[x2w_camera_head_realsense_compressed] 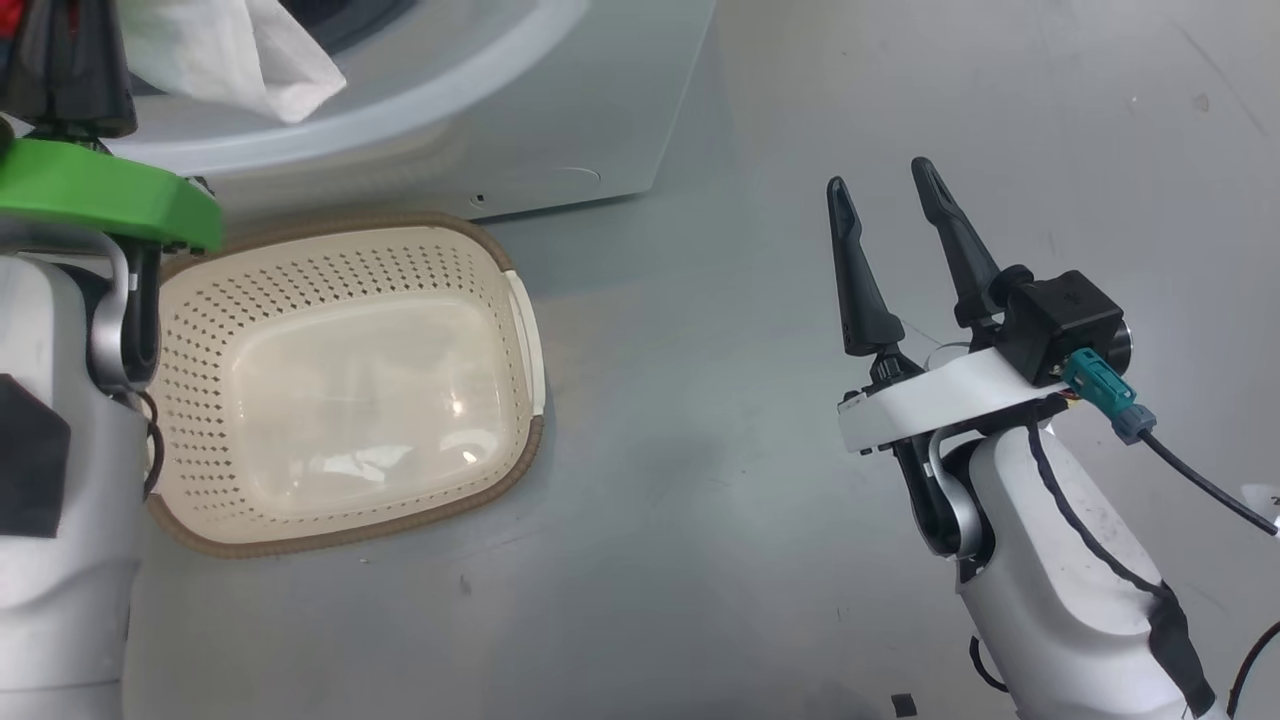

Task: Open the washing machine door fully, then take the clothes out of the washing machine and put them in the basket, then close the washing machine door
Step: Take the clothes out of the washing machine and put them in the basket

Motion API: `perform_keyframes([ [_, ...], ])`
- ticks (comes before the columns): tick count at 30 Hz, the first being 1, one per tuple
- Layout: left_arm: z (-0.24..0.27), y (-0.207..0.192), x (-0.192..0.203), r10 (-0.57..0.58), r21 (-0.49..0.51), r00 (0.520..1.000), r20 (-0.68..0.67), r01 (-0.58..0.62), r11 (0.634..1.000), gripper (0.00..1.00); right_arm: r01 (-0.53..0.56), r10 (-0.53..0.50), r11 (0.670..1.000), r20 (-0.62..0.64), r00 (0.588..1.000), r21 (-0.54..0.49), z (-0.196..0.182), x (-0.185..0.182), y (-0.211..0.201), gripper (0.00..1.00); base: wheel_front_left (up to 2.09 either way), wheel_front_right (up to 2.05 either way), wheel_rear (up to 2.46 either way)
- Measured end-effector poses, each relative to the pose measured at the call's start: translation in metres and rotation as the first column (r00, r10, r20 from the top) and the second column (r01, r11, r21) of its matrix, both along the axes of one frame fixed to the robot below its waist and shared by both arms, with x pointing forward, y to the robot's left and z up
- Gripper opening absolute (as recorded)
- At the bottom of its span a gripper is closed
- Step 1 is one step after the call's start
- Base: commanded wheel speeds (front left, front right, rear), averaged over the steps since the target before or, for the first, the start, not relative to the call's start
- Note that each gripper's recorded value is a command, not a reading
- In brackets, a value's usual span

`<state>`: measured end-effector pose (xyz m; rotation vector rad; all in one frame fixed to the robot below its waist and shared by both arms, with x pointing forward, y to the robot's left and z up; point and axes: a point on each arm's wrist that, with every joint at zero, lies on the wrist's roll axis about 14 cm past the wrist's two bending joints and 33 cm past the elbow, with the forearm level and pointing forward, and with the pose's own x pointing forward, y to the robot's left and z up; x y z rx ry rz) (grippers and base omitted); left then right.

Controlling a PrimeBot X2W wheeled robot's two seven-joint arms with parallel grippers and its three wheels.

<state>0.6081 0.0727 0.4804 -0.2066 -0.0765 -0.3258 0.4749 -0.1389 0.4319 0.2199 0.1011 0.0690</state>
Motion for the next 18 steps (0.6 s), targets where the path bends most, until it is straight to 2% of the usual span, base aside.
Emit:
perform_keyframes([
  [18,0.109,0.018,-0.057,0.072,-0.02,0.968,0.24,-0.069,0.997,0.0,-0.035,0.034,0.999,0.032,0.999,0.012,0.026,-0.037,0.011,1.0,0.0,0.0,0.0],
])
